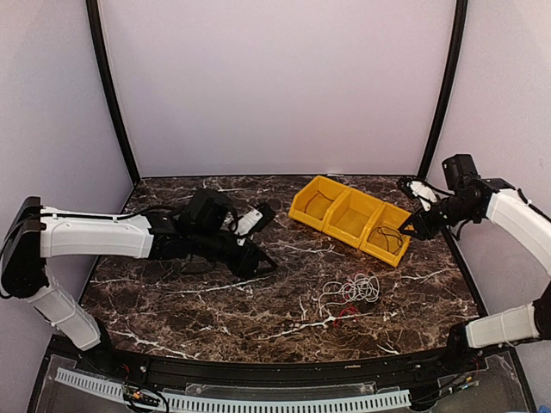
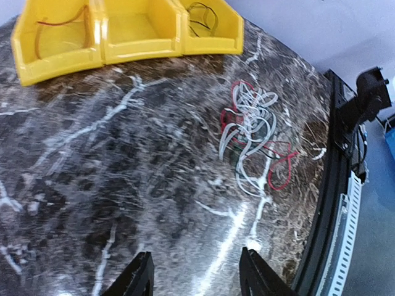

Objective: Untangle the cables

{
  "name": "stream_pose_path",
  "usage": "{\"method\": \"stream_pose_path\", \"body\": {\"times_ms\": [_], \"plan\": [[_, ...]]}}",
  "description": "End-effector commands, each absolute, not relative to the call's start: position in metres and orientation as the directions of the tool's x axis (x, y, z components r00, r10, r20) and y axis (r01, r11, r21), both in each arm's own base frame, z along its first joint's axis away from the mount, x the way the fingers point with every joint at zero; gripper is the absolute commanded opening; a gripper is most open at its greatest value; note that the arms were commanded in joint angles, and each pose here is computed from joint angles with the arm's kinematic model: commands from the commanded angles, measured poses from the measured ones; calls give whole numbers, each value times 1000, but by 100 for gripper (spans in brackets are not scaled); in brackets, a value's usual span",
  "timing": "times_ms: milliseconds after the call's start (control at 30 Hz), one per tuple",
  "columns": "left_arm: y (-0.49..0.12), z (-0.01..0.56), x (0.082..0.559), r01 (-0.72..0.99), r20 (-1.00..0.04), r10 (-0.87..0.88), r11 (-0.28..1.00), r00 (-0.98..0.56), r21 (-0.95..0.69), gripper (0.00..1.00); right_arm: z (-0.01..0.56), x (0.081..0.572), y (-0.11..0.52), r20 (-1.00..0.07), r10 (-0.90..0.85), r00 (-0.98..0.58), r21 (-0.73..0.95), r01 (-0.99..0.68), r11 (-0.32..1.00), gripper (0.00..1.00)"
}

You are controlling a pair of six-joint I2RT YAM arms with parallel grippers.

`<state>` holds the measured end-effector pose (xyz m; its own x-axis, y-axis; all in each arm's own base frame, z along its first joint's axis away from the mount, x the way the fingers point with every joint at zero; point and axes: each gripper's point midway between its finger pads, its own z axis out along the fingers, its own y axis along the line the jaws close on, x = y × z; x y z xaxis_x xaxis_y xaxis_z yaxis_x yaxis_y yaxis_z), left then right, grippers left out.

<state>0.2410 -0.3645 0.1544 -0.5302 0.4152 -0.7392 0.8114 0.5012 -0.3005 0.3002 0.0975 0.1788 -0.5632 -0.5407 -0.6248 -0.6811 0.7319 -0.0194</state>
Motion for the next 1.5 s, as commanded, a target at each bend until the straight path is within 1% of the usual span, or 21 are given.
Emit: {"method": "stream_pose_path", "body": {"times_ms": [0, 100, 133, 267, 400, 467, 600, 700, 767, 900, 933, 967, 1000, 1033, 1067, 1133, 1267, 1300, 1467], "plan": [[-406, 137, 202, 805, -690, 435, 440, -578, -397, 48, 186, 282, 129, -745, -508, -431, 20, -777, 629, 43], [-431, 119, 185, 800, -670, 450, 435, -590, -413, 48, 177, 275, 146, -762, -491, -423, 80, -814, 576, 43], [-441, 118, 174, 810, -672, 461, 416, -579, -413, 48, 173, 274, 151, -759, -500, -418, 84, -823, 561, 43], [-464, 94, 163, 803, -660, 469, 443, -587, -399, 48, 150, 261, 170, -733, -558, -388, 94, -871, 482, 43], [-470, 74, 170, 769, -650, 436, 497, -622, -402, 50, 136, 234, 190, -734, -600, -318, 111, -928, 356, 44], [-474, 69, 177, 758, -658, 415, 514, -629, -401, 51, 133, 231, 191, -733, -608, -305, 100, -932, 348, 45], [-488, 69, 177, 764, -664, 407, 485, -628, -425, 51, 124, 221, 193, -731, -607, -310, 134, -938, 318, 51], [-498, 75, 180, 769, -676, 394, 471, -622, -433, 51, 117, 214, 196, -705, -637, -311, 162, -946, 282, 49], [-503, 74, 183, 771, -680, 393, 470, -619, -430, 50, 120, 212, 197, -709, -640, -296, 154, -951, 269, 47], [-510, 62, 189, 784, -681, 419, 476, -601, -399, 38, 118, 204, 197, -719, -638, -274, 148, -958, 244, 46], [-510, 60, 190, 787, -683, 425, 480, -595, -387, 32, 116, 204, 198, -717, -639, -278, 156, -958, 242, 46], [-511, 59, 191, 789, -684, 426, 481, -592, -382, 28, 115, 205, 198, -711, -644, -282, 160, -957, 243, 46], [-511, 59, 193, 788, -687, 423, 486, -591, -379, 20, 112, 205, 198, -704, -649, -288, 166, -955, 244, 46], [-510, 57, 195, 783, -685, 420, 492, -596, -380, 16, 111, 206, 199, -697, -654, -294, 171, -954, 246, 46], [-509, 57, 197, 780, -685, 415, 497, -599, -381, 8, 109, 206, 200, -689, -661, -297, 176, -953, 246, 45], [-505, 56, 200, 767, -677, 407, 513, -613, -385, 1, 105, 205, 202, -678, -673, -294, 177, -955, 238, 45], [-486, 54, 203, 743, -664, 402, 559, -631, -368, 0, 107, 201, 206, -681, -679, -274, 171, -961, 216, 44], [-481, 61, 206, 735, -674, 386, 577, -630, -357, 0, 110, 199, 208, -687, -677, -264, 169, -964, 205, 43], [-429, 62, 212, 672, -674, 358, 685, -646, -281, 0, 116, 187, 216, -707, -673, -217, 162, -976, 145, 42]]}}
